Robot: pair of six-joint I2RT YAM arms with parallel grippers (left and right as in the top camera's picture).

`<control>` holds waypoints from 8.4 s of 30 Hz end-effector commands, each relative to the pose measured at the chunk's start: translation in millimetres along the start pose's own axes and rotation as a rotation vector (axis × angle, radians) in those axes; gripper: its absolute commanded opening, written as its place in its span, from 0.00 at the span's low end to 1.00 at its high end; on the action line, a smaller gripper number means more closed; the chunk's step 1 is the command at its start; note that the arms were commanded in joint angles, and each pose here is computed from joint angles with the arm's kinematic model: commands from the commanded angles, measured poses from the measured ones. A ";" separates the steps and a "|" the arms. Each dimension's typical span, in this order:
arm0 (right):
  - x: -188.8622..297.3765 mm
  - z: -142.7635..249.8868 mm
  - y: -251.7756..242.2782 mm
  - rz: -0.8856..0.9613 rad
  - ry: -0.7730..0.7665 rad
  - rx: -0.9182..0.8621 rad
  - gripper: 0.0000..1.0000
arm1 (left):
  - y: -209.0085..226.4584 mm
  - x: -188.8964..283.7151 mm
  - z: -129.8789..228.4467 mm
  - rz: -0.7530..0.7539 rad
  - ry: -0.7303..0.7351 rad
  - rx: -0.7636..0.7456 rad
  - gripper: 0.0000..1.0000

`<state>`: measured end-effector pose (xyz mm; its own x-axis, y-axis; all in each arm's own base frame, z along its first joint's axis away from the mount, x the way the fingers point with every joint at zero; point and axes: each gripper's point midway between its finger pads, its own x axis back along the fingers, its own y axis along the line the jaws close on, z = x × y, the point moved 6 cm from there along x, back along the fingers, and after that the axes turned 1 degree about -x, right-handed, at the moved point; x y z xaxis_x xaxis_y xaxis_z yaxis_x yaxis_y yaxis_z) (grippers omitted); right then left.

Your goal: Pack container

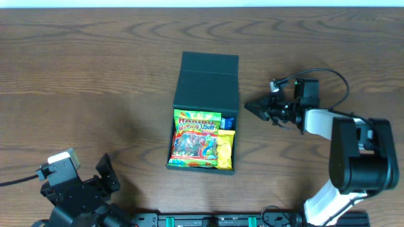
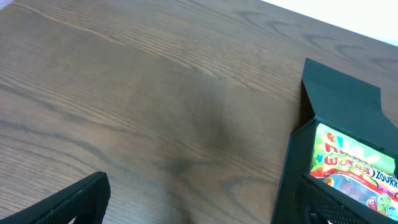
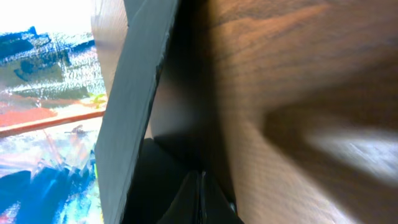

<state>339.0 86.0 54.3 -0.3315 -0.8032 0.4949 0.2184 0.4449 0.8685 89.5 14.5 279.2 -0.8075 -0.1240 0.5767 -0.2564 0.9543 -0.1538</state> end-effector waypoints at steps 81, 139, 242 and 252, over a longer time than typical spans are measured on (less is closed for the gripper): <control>54.7 118.5 245.2 -0.619 0.163 1.042 0.02 | 1.9 0.1 -0.5 -0.013 -0.009 0.008 0.95; -35.0 278.6 70.6 0.509 0.412 0.701 0.02 | 1.9 0.1 -0.5 -0.013 -0.009 0.008 0.95; -202.5 135.1 231.2 0.595 0.000 1.058 0.01 | 1.9 0.1 -0.5 -0.013 -0.009 0.008 0.95; -195.4 102.7 207.8 0.853 -0.162 1.112 0.02 | 1.9 0.1 -0.5 -0.013 -0.009 0.008 0.95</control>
<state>337.2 392.1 135.7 -0.4836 -0.2291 0.8448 -0.4736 0.8802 -0.0324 89.5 14.5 279.0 -0.8071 -0.1242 0.5772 -0.2565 0.9543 -0.1533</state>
